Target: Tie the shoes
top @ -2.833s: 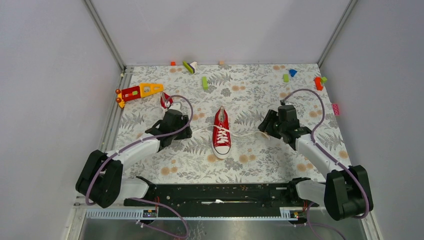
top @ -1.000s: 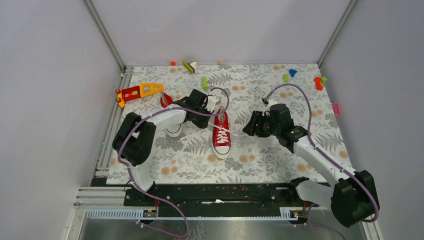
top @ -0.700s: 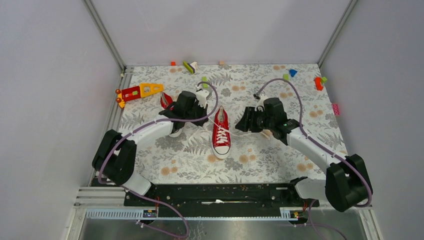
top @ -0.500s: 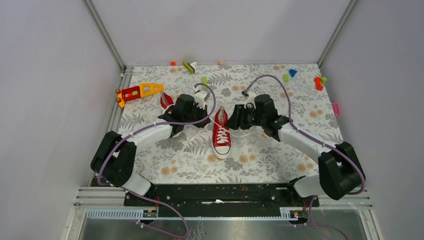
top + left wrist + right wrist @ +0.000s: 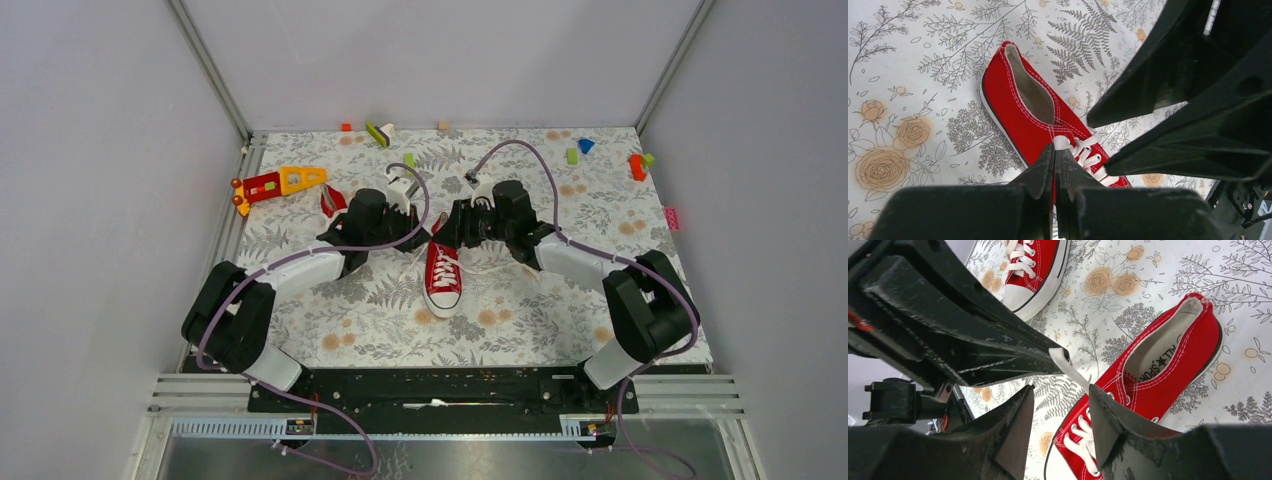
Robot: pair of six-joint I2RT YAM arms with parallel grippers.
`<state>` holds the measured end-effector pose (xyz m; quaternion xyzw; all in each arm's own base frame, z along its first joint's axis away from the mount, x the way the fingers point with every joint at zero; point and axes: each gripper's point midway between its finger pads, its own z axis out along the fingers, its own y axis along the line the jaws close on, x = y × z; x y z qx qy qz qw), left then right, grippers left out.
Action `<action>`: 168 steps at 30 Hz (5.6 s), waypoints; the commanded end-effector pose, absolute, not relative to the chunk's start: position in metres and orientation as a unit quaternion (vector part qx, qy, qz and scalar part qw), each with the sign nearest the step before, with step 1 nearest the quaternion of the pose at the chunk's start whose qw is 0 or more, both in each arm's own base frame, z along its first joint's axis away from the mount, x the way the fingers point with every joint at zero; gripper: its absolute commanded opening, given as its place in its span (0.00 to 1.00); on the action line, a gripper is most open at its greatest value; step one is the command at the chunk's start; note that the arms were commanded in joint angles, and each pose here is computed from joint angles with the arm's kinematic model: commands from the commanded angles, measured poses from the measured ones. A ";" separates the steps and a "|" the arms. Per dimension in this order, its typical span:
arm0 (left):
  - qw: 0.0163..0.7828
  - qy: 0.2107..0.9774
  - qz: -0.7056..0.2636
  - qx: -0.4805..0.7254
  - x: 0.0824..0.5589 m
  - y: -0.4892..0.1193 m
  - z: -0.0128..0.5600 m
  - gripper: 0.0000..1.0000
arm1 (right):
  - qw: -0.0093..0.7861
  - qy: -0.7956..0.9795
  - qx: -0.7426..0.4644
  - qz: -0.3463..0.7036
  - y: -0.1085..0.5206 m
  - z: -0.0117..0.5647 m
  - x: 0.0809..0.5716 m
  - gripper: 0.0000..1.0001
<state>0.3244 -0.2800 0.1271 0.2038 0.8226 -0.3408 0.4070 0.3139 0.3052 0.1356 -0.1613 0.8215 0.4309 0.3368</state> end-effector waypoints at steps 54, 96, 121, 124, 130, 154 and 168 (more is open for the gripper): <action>0.429 0.804 -0.391 0.131 0.324 -0.269 0.129 0.63 | 0.408 0.789 -0.163 0.430 0.321 0.141 0.338 0.00; 0.479 0.772 -0.372 0.189 0.337 -0.308 0.129 0.00 | 0.416 0.785 -0.152 0.432 0.318 0.151 0.338 0.53; 0.494 0.769 -0.361 0.185 0.335 -0.308 0.143 0.33 | 0.417 0.782 -0.156 0.437 0.319 0.158 0.336 0.14; 0.501 0.764 -0.369 0.172 0.338 -0.309 0.148 0.37 | 0.417 0.781 -0.156 0.438 0.319 0.158 0.335 0.14; 0.518 0.753 -0.372 0.160 0.341 -0.312 0.156 0.43 | 0.418 0.780 -0.155 0.439 0.319 0.159 0.335 0.15; 0.529 0.745 -0.364 0.179 0.340 -0.315 0.144 0.00 | 0.386 0.843 0.275 0.253 0.195 0.126 0.324 0.71; 0.563 0.718 -0.363 0.191 0.333 -0.306 0.146 0.00 | 0.213 0.787 0.502 0.287 0.208 0.062 0.281 0.65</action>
